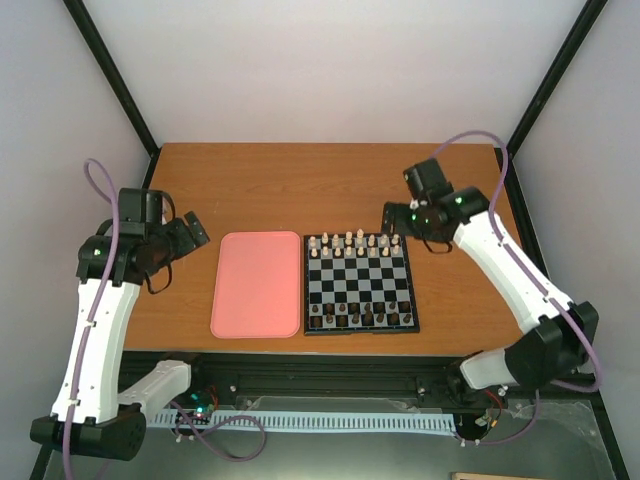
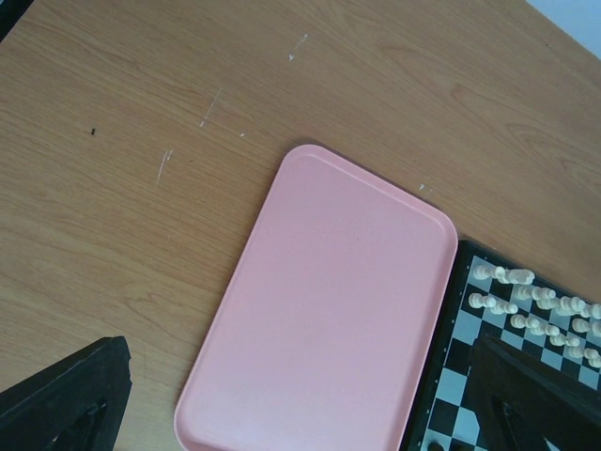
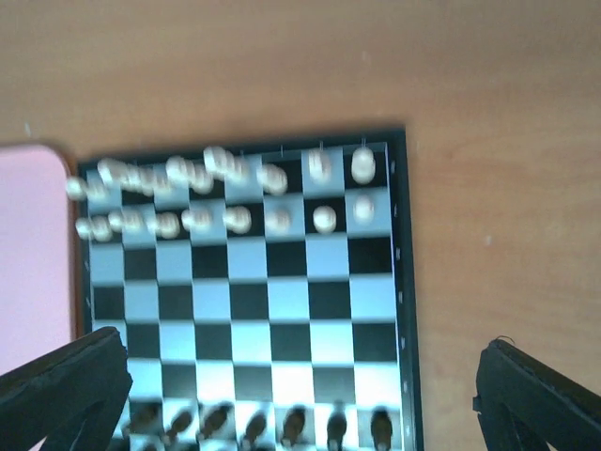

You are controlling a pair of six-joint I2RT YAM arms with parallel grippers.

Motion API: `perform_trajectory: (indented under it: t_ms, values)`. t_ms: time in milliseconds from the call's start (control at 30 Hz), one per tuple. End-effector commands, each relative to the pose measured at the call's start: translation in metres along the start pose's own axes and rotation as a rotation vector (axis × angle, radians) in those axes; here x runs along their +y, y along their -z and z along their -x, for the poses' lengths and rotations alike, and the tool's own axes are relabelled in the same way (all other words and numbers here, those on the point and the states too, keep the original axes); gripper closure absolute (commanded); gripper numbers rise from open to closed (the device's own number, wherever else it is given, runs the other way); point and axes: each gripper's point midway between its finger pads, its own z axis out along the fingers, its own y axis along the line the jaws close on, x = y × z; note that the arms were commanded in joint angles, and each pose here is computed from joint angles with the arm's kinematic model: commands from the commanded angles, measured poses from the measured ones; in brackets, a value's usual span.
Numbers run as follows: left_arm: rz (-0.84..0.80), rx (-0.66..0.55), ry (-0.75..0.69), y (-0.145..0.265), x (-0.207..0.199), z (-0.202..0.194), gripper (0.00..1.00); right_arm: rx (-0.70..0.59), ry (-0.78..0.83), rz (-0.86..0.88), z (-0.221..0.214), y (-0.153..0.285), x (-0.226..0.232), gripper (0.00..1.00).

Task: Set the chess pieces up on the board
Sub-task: Reset both arms

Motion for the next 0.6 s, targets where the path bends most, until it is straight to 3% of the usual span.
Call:
perform_trajectory:
  t_ms: [0, 267, 400, 567]
  values:
    - [0.025, -0.013, -0.032, -0.008, 0.000, 0.009, 0.00, -0.078, 0.047, 0.056, 0.058, -0.006, 0.006, 0.00]
    - [0.091, 0.050, -0.124, -0.043, -0.010, 0.026, 0.00, -0.116, 0.170, -0.033, 0.128, -0.039, 0.015, 0.00]
    - [0.128, 0.048, -0.172, -0.058, -0.017, 0.043, 0.00, -0.190, 0.170, -0.017, 0.147, -0.031, 0.018, 0.00]
    - [0.125, 0.033, -0.188, -0.067, -0.027, 0.058, 0.00, -0.191, 0.134, -0.035, 0.152, -0.029, 0.001, 0.00]
